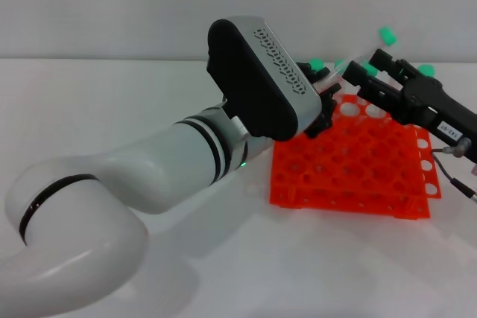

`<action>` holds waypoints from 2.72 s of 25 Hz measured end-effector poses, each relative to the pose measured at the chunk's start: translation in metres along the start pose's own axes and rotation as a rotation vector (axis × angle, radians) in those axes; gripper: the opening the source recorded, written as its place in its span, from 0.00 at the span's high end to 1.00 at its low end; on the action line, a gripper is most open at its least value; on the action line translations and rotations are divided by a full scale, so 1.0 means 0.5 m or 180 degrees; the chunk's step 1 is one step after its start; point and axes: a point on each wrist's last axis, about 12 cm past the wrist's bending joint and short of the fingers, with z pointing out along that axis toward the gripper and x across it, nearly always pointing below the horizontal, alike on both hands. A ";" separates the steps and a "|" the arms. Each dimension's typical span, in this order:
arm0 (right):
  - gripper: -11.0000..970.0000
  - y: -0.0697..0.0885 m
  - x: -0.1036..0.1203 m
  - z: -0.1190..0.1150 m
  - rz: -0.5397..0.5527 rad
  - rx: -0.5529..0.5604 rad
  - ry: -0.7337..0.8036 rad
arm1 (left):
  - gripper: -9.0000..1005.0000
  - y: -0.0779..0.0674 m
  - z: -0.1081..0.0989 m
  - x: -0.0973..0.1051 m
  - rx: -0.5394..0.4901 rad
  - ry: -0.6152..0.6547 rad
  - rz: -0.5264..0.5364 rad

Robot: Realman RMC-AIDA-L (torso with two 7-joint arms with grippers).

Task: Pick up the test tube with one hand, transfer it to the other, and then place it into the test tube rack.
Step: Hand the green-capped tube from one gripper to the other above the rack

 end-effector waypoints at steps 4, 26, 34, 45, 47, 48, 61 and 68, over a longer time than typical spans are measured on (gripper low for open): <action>0.09 -0.001 0.004 0.004 0.0010 0.0043 0.0025 | 0.80 -0.006 0.002 -0.004 0.0034 -0.0018 0.0028; 0.09 -0.025 0.008 -0.017 0.0049 0.0329 0.0086 | 0.80 -0.006 0.002 -0.020 -0.0002 -0.0168 0.0300; 0.09 -0.019 0.015 0.008 0.0048 0.0315 0.0133 | 0.80 -0.019 0.001 -0.022 0.0053 -0.0184 0.0331; 0.12 -0.026 0.003 -0.005 0.0073 0.0431 -0.0059 | 0.81 -0.025 0.000 -0.013 0.0076 -0.0146 0.0321; 0.12 -0.025 0.004 -0.005 0.0078 0.0433 -0.0066 | 0.81 -0.028 0.000 -0.012 0.0086 -0.0144 0.0324; 0.12 -0.025 0.004 -0.006 0.0082 0.0437 -0.0074 | 0.81 -0.028 0.000 -0.012 0.0089 -0.0141 0.0324; 0.35 -0.030 0.002 -0.012 0.0087 0.0470 -0.0071 | 0.81 -0.025 0.000 -0.008 0.0070 -0.0128 0.0302; 0.53 -0.029 0.003 -0.012 0.0090 0.0469 -0.0067 | 0.81 -0.024 0.000 -0.009 0.0059 -0.0145 0.0307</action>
